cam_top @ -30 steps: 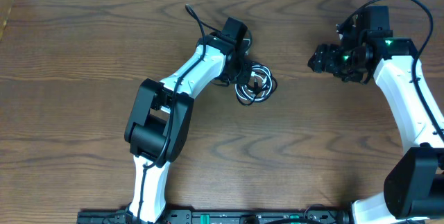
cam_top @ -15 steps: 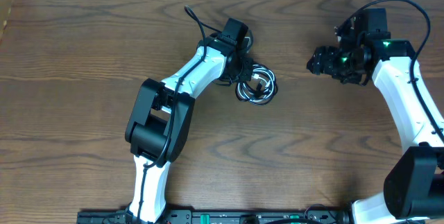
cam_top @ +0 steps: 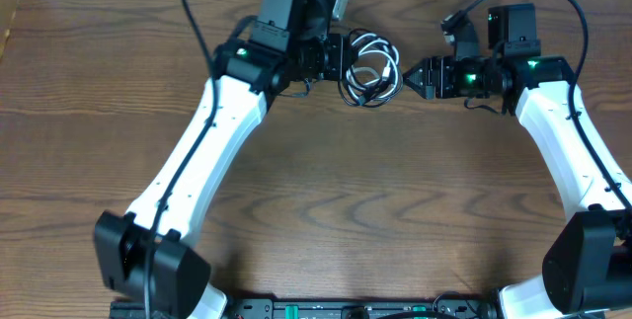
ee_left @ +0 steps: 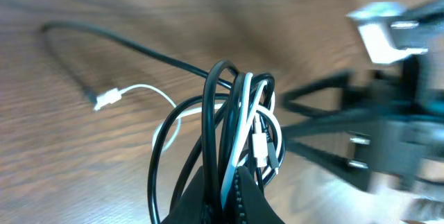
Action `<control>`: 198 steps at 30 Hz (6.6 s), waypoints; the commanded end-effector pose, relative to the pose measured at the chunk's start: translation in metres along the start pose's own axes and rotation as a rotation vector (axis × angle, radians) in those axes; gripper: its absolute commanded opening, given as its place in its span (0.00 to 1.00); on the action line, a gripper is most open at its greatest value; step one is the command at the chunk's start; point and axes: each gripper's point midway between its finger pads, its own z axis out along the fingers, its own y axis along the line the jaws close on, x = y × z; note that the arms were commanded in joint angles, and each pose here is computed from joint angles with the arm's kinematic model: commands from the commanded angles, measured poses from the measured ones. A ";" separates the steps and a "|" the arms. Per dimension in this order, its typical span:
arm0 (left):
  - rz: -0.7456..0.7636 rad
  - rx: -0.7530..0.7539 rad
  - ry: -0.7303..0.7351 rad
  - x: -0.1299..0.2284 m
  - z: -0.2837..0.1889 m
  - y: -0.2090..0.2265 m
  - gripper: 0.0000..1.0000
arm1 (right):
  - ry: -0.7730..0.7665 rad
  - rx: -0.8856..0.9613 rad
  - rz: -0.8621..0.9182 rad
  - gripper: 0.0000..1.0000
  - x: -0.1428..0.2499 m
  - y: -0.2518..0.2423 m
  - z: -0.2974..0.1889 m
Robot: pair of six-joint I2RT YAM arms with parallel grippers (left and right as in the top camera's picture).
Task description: Untangle cables
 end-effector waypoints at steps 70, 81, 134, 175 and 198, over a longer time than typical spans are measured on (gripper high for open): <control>-0.092 -0.226 0.048 0.016 -0.009 0.057 0.07 | -0.023 -0.029 -0.143 0.33 0.005 0.093 0.083; -0.094 -0.227 0.052 0.017 -0.009 0.057 0.07 | -0.018 -0.006 -0.160 0.22 0.011 0.098 0.088; -0.064 -0.045 0.004 -0.003 0.007 0.032 0.08 | -0.061 -0.122 -0.038 0.54 0.004 0.051 -0.061; -0.093 -0.128 0.012 0.001 0.003 0.052 0.07 | 0.032 0.378 0.194 0.01 0.036 -0.022 0.118; -0.282 -0.288 -0.139 -0.026 -0.088 0.152 0.07 | 0.169 0.288 0.304 0.01 0.051 -0.111 0.054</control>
